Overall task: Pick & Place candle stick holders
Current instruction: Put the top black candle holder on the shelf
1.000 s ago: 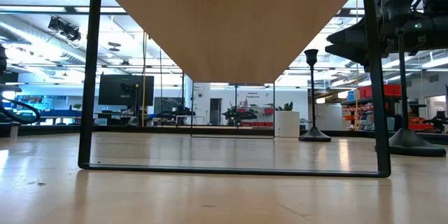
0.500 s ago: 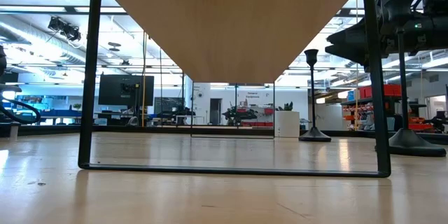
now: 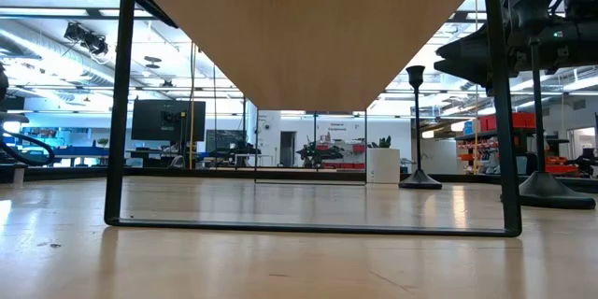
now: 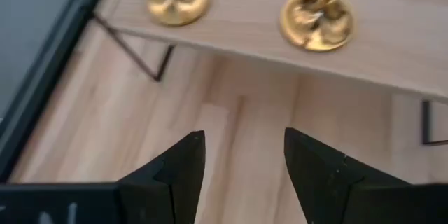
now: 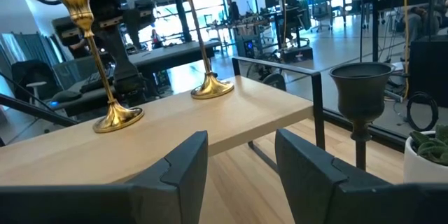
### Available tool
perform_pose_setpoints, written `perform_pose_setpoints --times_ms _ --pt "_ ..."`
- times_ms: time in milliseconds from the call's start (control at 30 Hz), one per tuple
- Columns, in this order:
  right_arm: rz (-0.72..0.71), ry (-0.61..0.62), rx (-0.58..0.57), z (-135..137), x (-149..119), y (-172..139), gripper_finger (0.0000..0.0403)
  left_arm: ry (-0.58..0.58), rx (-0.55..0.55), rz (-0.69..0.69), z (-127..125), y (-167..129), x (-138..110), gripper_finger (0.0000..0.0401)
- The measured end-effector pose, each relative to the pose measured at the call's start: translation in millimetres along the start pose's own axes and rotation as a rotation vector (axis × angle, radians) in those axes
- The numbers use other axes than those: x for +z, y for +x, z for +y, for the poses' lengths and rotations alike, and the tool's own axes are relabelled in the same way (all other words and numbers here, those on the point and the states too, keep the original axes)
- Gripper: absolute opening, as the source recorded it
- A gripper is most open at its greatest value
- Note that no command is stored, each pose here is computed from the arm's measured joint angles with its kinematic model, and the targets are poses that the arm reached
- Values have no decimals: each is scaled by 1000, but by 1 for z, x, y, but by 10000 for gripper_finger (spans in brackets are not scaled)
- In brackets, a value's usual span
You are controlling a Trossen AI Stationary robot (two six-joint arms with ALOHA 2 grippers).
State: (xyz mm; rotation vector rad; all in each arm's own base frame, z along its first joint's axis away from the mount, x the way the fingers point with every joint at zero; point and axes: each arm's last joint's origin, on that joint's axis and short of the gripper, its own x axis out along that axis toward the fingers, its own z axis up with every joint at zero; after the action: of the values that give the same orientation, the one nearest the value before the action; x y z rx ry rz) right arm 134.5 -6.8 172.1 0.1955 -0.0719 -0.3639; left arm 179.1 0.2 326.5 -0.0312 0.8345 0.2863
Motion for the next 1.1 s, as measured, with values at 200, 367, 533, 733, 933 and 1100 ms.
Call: perform_pose_setpoints --times_ms 200,367,533,733,933,1100 --pt "0 0 0 0 0 0 169 -16 18 -62 1 -1 -25 197" --pt "0 -2 0 0 0 0 169 -59 -4 -135 1 12 -47 197" --pt "0 -15 0 0 0 0 169 -74 48 -170 2 27 -67 197" --pt "-18 -5 3 0 2 0 169 -109 57 -212 -1 51 -85 197" --pt "-87 29 16 2 9 0 169 -119 71 -240 -3 72 -103 197" --pt "-91 38 18 2 9 0 169 -124 95 -244 -3 80 -111 197"
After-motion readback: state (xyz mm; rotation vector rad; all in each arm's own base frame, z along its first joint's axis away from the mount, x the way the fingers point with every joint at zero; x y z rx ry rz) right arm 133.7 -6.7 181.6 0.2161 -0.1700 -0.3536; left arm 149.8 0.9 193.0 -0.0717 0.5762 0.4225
